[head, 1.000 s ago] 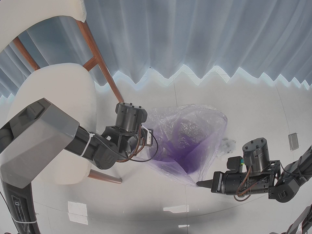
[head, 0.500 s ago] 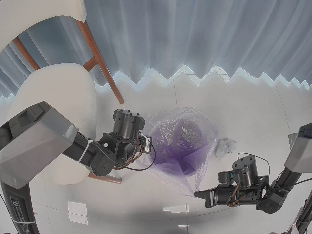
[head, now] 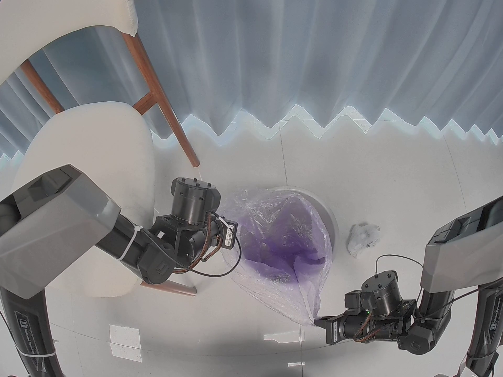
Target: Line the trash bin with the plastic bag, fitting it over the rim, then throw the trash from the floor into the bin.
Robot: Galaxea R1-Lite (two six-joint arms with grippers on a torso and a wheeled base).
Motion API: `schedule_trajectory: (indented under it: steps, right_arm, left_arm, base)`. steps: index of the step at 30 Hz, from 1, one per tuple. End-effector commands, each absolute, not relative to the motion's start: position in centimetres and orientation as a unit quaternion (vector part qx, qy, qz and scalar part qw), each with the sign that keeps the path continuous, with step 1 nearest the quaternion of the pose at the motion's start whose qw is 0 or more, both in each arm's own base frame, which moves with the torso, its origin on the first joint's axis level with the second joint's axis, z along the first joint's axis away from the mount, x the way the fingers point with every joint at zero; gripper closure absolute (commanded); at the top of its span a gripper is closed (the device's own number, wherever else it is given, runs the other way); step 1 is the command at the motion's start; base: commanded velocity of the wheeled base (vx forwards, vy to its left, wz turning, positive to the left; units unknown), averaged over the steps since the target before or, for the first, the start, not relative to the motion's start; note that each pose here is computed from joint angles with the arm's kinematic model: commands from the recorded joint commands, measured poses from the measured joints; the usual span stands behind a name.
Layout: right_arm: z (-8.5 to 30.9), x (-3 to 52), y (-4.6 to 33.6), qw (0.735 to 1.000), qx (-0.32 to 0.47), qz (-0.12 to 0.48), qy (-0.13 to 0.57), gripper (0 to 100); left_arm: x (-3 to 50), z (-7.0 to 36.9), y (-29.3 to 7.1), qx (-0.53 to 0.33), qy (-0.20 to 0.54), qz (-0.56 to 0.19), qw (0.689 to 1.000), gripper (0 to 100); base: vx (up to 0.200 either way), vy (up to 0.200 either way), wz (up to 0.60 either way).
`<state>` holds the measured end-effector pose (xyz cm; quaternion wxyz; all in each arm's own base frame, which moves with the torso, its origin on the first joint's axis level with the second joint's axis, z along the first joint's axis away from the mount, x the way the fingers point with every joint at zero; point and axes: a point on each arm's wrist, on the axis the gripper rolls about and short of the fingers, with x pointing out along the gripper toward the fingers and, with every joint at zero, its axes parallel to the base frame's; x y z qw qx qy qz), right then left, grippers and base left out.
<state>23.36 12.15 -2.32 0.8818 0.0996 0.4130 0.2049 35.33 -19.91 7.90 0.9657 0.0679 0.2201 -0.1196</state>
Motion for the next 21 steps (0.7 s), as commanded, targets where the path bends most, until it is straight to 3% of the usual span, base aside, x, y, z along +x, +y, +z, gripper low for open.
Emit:
schedule_trajectory:
  steps: [1,21]
  right_arm:
    - [-3.8,23.3,12.3,0.877,0.092,0.203,0.426,100]
    - [-4.5,26.0,14.0,0.895,0.096,0.194,0.39,100]
  left_arm:
    - [35.6,7.6,-19.4,0.068,0.219,-0.121,0.966,100]
    - [34.5,4.1,-18.9,0.154,0.242,-0.167,0.943,100]
  base:
    - [0.0,0.0,0.0]
    - [0.0,0.0,0.0]
